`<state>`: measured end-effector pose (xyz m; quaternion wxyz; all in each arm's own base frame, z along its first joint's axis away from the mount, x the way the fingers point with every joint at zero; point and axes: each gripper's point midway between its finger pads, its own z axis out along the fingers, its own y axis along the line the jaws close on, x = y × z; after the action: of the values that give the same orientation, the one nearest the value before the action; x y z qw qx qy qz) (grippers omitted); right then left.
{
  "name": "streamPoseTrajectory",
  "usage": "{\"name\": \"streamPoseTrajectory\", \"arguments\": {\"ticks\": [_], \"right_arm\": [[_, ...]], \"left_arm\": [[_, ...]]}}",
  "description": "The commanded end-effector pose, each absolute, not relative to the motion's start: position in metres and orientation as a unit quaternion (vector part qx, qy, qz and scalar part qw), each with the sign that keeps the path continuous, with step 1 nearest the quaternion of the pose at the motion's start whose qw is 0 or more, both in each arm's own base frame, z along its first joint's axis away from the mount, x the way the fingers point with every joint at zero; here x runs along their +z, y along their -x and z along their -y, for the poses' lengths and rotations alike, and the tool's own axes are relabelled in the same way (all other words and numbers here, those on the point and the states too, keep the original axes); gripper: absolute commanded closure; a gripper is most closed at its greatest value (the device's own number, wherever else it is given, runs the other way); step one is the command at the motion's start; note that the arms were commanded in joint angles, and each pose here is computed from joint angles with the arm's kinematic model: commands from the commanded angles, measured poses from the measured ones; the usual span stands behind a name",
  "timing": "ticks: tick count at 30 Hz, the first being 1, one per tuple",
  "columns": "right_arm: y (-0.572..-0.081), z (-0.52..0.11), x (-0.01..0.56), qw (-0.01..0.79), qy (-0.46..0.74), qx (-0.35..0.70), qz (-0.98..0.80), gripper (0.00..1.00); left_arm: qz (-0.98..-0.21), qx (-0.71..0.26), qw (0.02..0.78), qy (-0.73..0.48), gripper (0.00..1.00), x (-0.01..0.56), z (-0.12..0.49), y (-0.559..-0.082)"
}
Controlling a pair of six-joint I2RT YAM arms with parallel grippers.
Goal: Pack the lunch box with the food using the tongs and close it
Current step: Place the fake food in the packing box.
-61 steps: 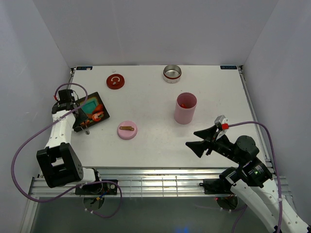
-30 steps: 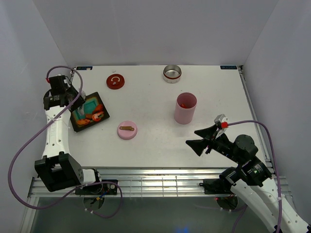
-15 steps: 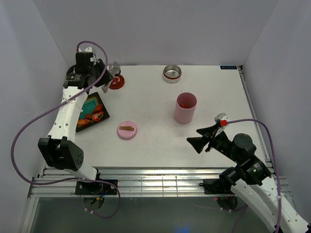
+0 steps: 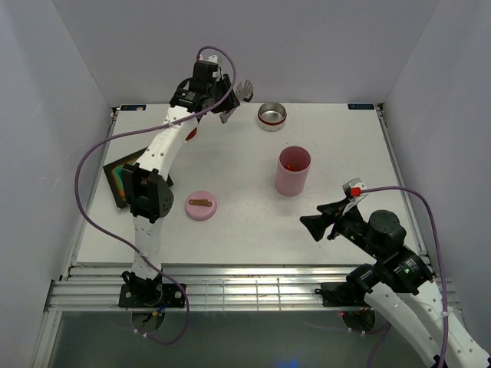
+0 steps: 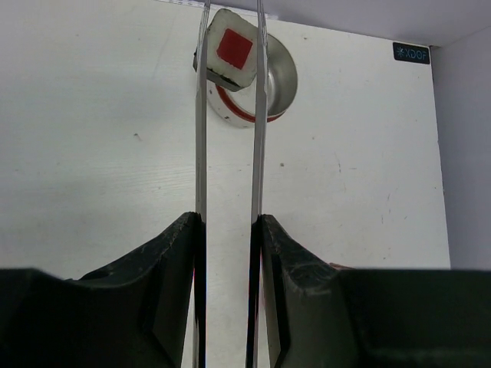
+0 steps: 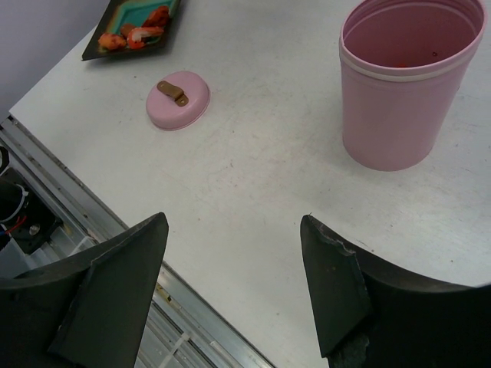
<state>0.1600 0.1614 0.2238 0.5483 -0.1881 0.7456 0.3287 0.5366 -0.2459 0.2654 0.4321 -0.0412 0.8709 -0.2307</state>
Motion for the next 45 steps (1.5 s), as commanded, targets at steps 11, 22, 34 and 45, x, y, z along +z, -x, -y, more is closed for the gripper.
{"name": "streamPoseTrajectory", "arguments": {"ticks": [11, 22, 34, 45], "right_arm": [[-0.161, -0.16, 0.236, 0.556, 0.176, 0.331, -0.742, 0.24], [-0.159, -0.16, 0.236, 0.556, 0.177, 0.333, -0.741, 0.24], [-0.163, -0.158, 0.235, 0.557, 0.173, 0.323, -0.745, 0.25], [-0.165, -0.16, 0.232, 0.555, 0.177, 0.322, -0.746, 0.25]], "left_arm": [[-0.806, -0.267, 0.527, -0.038, 0.68, 0.275, 0.338, -0.537], [-0.806, -0.224, 0.545, -0.055, 0.68, 0.232, 0.342, -0.554], [-0.807, -0.198, 0.552, -0.067, 0.67, 0.197, 0.346, -0.573], [-0.816, -0.188, 0.542, -0.073, 0.63, 0.159, 0.351, -0.583]]}}
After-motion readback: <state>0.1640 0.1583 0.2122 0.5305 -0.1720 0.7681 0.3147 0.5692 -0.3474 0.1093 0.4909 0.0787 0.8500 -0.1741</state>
